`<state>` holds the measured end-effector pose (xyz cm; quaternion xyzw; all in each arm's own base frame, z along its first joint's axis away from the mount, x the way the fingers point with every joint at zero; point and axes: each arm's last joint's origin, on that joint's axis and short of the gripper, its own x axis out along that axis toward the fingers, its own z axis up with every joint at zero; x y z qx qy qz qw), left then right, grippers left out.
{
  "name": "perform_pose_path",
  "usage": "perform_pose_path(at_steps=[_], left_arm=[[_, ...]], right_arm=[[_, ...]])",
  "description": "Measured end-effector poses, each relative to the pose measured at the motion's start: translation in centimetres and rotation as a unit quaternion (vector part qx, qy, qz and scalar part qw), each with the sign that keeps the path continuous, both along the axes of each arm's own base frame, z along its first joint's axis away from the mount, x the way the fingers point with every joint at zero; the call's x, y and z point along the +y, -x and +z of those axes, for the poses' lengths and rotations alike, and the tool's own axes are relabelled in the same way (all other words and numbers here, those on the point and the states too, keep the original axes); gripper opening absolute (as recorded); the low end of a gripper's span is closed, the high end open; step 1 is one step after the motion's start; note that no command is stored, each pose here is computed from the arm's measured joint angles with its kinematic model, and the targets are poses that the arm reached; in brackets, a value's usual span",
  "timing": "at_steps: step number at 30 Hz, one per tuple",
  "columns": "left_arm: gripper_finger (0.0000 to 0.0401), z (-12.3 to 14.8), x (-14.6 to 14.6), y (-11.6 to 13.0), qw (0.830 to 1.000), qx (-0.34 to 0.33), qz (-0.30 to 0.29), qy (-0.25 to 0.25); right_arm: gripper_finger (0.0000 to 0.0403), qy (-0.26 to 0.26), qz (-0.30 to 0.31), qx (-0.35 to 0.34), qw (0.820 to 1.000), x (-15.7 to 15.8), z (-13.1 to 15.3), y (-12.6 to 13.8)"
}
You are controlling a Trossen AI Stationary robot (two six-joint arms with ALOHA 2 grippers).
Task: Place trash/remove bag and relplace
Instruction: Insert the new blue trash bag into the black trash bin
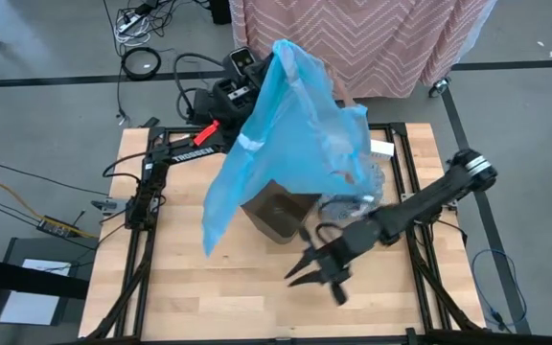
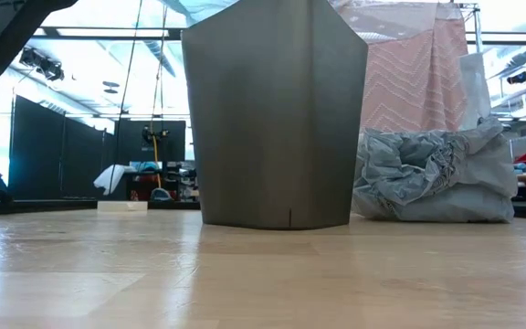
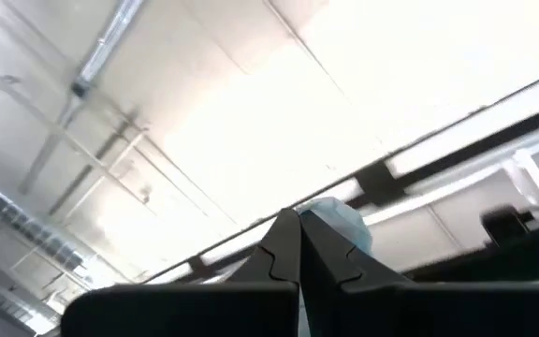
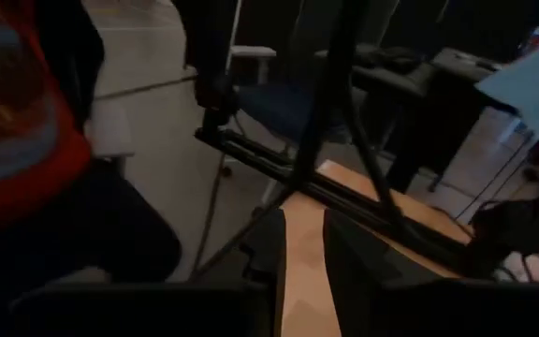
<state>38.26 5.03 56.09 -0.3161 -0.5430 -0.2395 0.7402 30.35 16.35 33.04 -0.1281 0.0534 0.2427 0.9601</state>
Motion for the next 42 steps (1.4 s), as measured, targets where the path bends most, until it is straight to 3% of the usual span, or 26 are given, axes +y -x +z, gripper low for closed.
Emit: perform_pose_path(at_steps=[5,8,14,18,21,25,29,34,36,39,42], left_arm=[[0.0004,0.0,0.0,0.0,0.999,-0.003,0.003,0.031],[0.0004,0.0,-0.1,0.0,0.999,-0.006,0.001,0.034],[0.0004,0.0,-1.3,-0.1,0.998,-0.007,-0.007,0.067],[0.0004,0.0,-1.9,-0.1,0.994,-0.014,-0.005,0.105],[0.0004,0.0,-2.3,-0.2,0.994,-0.013,-0.01,0.105],[0.0004,0.0,-3.0,-0.2,0.995,-0.012,-0.021,0.102],[0.0004,0.0,-3.9,-0.2,0.994,-0.01,-0.033,0.101],[0.0004,0.0,-5.5,-0.3,0.994,-0.008,-0.057,0.091],[0.0004,0.0,-6.3,-0.3,0.995,-0.005,-0.071,0.076],[0.0004,0.0,-7.5,-0.2,0.994,-0.004,-0.096,0.053],[0.0004,0.1,-8.2,-0.1,0.991,-0.006,-0.13,0.031]], right_arm=[[0.0048,-0.006,0.042,-0.029,0.999,1.9,-4.2,-3.8],[0.0031,-0.018,0.094,-0.078,0.992,2.7,-4.9,-5.9],[0.0004,-0.032,0.129,-0.129,0.983,2.7,-2.9,-9.4],[0.0002,-0.056,0.227,-0.141,0.962,3.3,-1.5,-10.9],[0.0001,-0.061,0.284,-0.132,0.948,3.8,-1.9,-11.7],[0.0001,-0.059,0.293,-0.117,0.947,3.7,-3.0,-12.6],[0.0,-0.061,0.343,-0.127,0.929,3.6,-2.9,-12.4],[0.0,-0.056,0.316,-0.202,0.925,3.7,-0.9,-12.4],[0.0,-0.056,0.256,-0.214,0.941,3.1,-0.4,-12.7],[0.0,-0.047,0.165,-0.174,0.97,1.8,-0.5,-13.4],[0.0,-0.027,0.152,-0.128,0.98,1.0,-0.8,-13.4]])
